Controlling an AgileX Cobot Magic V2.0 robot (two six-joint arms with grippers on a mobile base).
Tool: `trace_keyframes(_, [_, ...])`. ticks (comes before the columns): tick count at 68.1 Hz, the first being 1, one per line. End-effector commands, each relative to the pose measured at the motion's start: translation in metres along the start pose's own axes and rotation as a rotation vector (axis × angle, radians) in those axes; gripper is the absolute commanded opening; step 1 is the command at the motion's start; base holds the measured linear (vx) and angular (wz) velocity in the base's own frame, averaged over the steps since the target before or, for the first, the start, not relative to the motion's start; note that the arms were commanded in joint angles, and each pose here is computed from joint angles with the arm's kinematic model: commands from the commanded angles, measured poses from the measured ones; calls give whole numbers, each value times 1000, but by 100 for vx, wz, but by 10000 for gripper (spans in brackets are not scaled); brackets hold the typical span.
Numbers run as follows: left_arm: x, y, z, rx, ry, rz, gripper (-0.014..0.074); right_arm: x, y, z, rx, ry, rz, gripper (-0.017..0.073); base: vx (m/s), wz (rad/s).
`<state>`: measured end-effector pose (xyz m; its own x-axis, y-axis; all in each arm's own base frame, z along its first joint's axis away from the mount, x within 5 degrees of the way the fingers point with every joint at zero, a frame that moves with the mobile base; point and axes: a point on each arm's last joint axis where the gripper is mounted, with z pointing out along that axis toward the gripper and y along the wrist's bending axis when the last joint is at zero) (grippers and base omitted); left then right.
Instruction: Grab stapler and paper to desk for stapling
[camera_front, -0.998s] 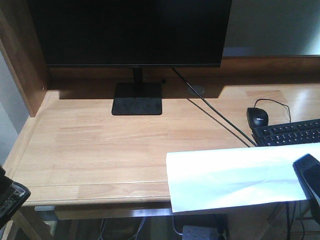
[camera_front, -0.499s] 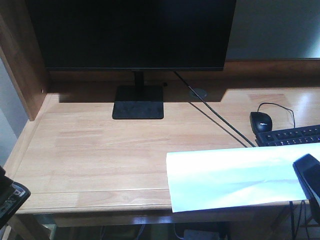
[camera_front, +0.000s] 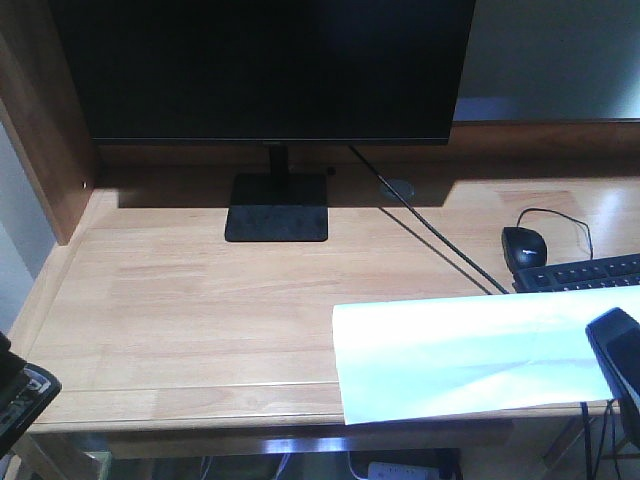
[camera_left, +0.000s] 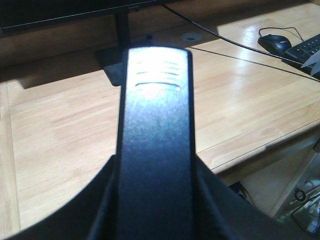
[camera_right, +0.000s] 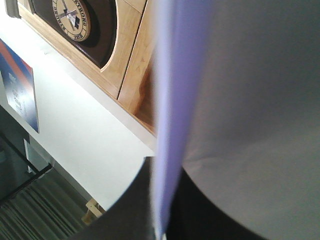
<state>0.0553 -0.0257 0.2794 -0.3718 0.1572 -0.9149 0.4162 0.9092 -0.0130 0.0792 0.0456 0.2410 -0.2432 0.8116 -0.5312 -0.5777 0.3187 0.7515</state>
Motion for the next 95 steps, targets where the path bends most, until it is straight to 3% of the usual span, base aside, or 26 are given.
trace_keyframes(1, [-19, -1, -5, 7, -134, -3, -7, -1, 4, 0, -54, -20, -4, -5, 0, 0])
trace_keyframes(95, [-19, -1, -5, 7, -134, -3, -7, -1, 4, 0, -54, -20, -4, -5, 0, 0])
